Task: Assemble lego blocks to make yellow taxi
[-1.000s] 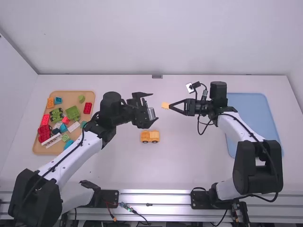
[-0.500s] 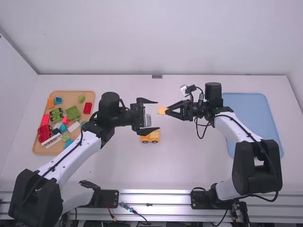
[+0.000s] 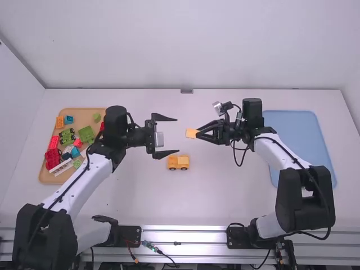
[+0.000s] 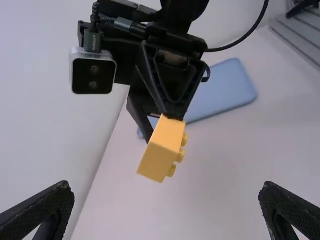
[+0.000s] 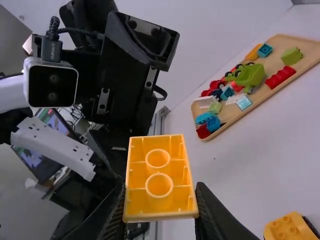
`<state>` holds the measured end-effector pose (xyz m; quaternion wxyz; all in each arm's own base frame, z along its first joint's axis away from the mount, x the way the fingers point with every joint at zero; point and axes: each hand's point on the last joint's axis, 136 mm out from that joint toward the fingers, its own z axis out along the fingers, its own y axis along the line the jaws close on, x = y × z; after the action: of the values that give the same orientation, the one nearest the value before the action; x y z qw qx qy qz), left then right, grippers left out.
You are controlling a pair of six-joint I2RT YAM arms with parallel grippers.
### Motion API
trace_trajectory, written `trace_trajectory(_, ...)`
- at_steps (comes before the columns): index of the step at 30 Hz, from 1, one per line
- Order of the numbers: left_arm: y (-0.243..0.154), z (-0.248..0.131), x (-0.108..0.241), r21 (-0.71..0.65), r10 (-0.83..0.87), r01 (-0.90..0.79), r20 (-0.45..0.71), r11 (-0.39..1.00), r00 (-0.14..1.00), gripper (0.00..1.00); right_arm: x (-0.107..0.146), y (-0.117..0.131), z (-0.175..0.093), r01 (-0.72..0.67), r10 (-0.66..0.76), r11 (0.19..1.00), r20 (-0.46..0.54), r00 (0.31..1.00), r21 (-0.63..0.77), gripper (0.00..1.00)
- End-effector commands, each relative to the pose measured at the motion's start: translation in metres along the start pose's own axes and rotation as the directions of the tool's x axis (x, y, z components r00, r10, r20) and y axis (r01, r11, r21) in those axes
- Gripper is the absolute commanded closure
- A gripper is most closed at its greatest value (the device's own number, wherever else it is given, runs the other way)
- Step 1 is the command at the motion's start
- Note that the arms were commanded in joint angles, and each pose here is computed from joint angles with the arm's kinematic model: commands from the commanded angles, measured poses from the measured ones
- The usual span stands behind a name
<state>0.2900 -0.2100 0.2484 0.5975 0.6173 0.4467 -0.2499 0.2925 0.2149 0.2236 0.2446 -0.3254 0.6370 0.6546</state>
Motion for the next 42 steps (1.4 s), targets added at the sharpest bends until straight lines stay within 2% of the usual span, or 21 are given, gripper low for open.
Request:
trace_trajectory(1,-0.007,0.0,-0.01,0.03,0.015,-0.016,0.041,0.999,0.999,0.01,-0.006,0.008,0.006,0.04,-0.04,0.999,-0.011,0.999,-0.037,0.8)
trace_trajectory(12,-0.002,-0.001,-0.003,0.003,-0.016,0.016,0.006,1.0,1.0,0.0,-0.006,0.0,0.005,0.019,-0.019,1.0,-0.009,1.0,0.009,0.8)
trace_trajectory(14,-0.003,0.002,-0.003,0.003,0.011,-0.011,0.0,1.0,1.0,0.0,-0.006,0.0,0.005,-0.023,0.023,1.0,-0.008,1.0,0.01,0.81)
trace_trajectory(19,-0.009,0.01,-0.008,0.024,0.054,-0.055,0.012,0.998,0.998,0.03,-0.006,0.0,0.005,-0.022,0.022,1.0,-0.01,1.0,0.006,0.81)
trace_trajectory(25,-0.011,0.022,0.007,0.027,0.021,-0.02,-0.025,0.999,0.999,0.06,-0.003,0.013,0.016,0.001,-0.004,0.998,-0.035,0.999,-0.064,0.8)
trace_trajectory(33,-0.01,0.023,0.008,0.034,0.025,-0.025,-0.006,0.999,1.0,0.09,-0.004,0.018,0.024,-0.002,-0.003,0.996,-0.051,0.999,-0.084,0.8)
trace_trajectory(35,-0.01,0.023,0.008,0.033,0.026,-0.026,-0.006,0.999,1.0,0.11,-0.004,0.017,0.023,-0.001,-0.003,0.997,-0.05,0.999,-0.083,0.8)
trace_trajectory(37,-0.01,0.023,0.007,0.032,0.028,-0.028,-0.005,0.999,1.0,0.21,-0.003,0.018,0.024,-0.004,-0.001,0.996,-0.053,0.999,-0.086,0.8)
trace_trajectory(42,-0.009,0.023,0.008,0.028,0.028,-0.028,-0.011,0.999,1.0,0.33,-0.003,0.017,0.023,-0.002,-0.002,0.997,-0.051,0.999,-0.083,0.8)
